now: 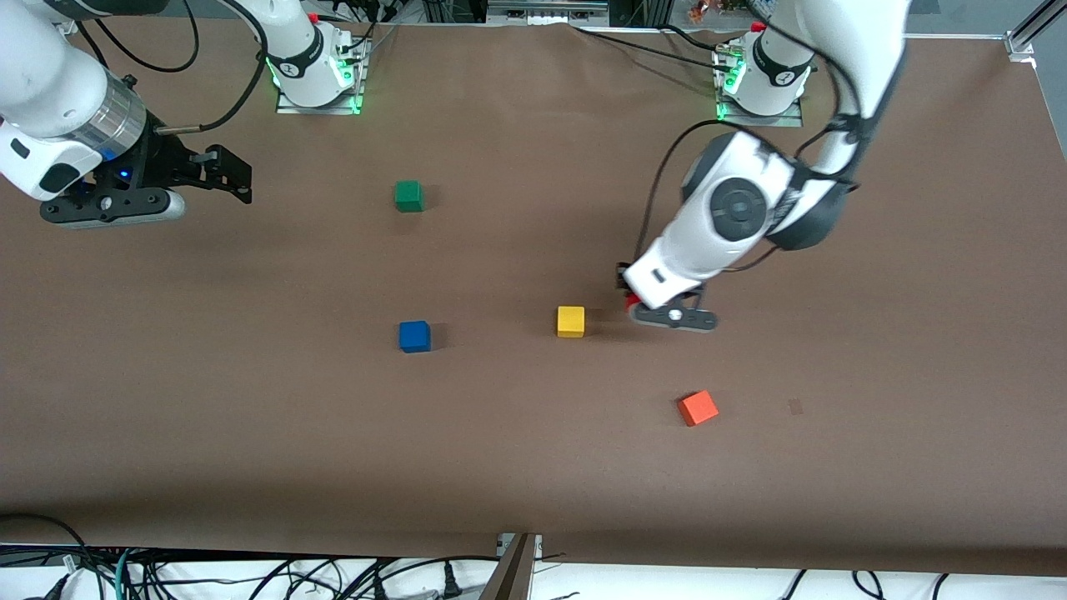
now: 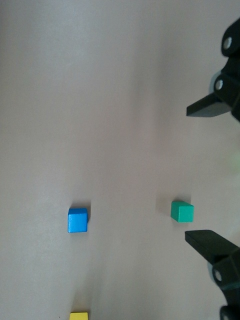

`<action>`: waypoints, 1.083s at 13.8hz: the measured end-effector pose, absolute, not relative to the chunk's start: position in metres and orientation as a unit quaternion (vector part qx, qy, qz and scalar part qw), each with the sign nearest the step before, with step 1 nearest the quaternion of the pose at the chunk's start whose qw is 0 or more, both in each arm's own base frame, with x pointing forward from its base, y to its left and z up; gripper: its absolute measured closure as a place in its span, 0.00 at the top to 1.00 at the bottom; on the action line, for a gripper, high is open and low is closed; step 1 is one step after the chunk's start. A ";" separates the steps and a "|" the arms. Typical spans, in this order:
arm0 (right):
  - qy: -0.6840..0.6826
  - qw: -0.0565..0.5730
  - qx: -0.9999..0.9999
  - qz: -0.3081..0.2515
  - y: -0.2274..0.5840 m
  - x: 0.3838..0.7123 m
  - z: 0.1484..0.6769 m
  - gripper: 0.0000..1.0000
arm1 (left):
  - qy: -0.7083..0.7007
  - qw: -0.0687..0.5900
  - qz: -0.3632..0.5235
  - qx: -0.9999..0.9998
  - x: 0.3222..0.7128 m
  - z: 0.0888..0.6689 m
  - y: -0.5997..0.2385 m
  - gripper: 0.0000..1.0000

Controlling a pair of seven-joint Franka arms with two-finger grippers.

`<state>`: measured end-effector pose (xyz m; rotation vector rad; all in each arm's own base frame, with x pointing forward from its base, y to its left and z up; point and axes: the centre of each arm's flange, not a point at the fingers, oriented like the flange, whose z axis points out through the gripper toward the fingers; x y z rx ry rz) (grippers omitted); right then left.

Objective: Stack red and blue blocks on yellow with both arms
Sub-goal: 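Carry the red cube with the left gripper over the yellow cube, then lower the red cube onto the yellow cube while the right gripper reaches out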

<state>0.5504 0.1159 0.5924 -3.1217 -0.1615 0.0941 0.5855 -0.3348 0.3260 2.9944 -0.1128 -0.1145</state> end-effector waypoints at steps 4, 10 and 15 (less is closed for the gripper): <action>-0.054 0.007 -0.998 0.030 0.118 0.550 0.592 1.00 | -0.015 0.073 -0.054 0.996 0.594 0.284 -0.380 0.56; -0.062 0.006 -0.997 0.038 0.126 0.549 0.587 1.00 | 0.009 0.056 -0.050 0.997 0.588 0.256 -0.425 0.56; -0.067 0.009 -0.997 0.044 0.137 0.568 0.554 1.00 | 0.006 0.038 -0.045 0.998 0.578 0.245 -0.440 0.56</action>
